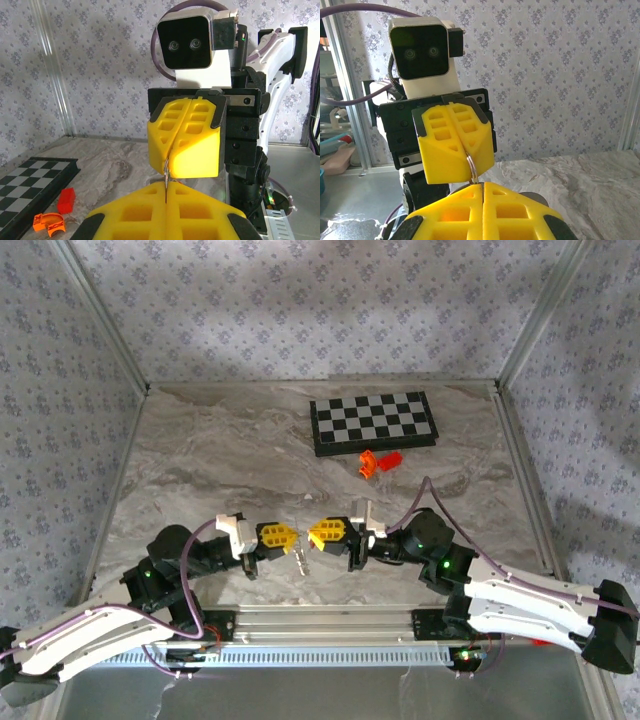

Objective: Put the keys on the keyring

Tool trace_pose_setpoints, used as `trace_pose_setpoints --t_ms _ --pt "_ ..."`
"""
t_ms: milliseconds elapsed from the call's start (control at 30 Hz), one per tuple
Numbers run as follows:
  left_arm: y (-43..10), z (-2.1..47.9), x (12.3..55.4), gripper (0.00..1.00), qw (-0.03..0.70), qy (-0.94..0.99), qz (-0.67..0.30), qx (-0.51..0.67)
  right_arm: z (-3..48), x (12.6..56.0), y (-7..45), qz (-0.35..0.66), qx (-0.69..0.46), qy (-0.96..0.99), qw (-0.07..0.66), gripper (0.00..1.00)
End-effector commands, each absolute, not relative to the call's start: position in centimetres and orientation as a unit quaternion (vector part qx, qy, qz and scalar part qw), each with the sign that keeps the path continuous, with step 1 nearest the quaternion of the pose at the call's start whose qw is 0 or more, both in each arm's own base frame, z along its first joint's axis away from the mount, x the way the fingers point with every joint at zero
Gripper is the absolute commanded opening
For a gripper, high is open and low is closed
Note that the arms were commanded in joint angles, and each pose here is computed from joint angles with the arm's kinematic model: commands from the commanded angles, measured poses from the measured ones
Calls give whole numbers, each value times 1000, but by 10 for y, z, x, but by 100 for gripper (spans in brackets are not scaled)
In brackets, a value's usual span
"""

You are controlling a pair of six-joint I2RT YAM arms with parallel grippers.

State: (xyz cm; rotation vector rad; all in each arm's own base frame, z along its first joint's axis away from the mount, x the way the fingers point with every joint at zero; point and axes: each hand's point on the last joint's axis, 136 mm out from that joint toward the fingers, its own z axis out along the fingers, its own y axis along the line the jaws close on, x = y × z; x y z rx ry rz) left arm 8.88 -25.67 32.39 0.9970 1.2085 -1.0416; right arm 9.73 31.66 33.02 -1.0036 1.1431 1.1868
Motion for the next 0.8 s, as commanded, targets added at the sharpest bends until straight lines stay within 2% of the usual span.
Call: trace_pose_setpoints --t_ms 0,767 --pt "-253 341 86 0 610 497 -454 419 349 91 314 521 -421 465 579 0" --pt "-255 341 87 0 608 499 -453 420 349 91 317 522 -422 460 581 0"
